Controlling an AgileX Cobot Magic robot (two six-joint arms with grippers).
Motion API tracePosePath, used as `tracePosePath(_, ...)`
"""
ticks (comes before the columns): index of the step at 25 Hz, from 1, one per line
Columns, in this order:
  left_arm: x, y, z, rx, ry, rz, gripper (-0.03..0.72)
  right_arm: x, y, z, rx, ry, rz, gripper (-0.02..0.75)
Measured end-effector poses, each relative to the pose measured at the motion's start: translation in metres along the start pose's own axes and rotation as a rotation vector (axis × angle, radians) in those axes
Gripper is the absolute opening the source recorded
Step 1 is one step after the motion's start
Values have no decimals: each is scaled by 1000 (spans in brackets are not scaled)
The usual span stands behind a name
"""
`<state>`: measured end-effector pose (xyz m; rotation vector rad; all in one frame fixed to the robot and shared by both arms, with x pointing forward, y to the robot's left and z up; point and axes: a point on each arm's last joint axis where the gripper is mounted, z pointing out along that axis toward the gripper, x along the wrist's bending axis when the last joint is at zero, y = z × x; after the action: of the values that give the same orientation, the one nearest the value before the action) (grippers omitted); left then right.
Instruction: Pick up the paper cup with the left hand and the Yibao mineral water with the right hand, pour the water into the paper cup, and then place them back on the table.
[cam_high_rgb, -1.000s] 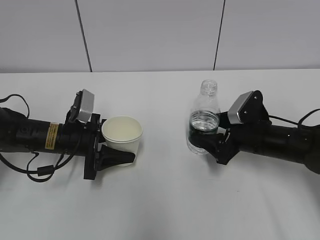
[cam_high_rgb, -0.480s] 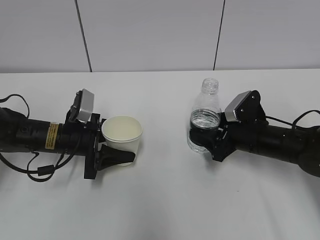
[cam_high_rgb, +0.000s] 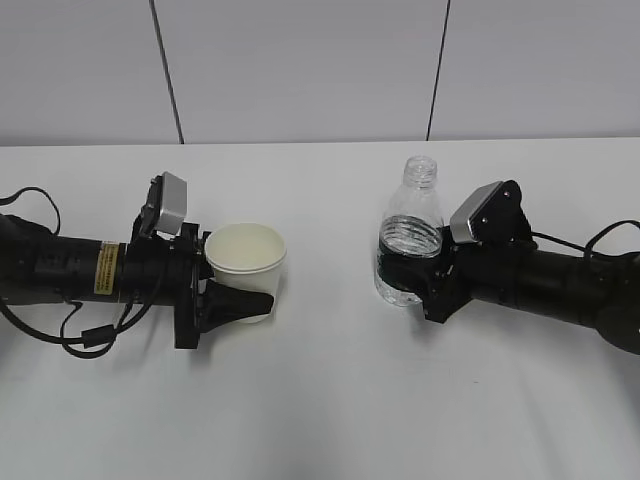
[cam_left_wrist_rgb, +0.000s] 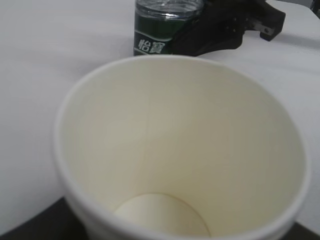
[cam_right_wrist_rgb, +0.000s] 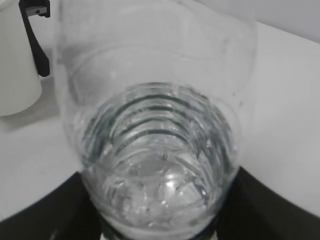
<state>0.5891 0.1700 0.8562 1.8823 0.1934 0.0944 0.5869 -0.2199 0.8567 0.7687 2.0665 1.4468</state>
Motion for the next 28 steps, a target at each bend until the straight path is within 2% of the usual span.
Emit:
tracePosePath(7, -2, 2, 3, 0, -7, -13, 412, 1, 1, 0, -1, 11, -11, 451)
tracePosePath(28, -36, 54, 41, -53, -114, 91, 412, 4, 60, -25, 30, 67, -203, 448)
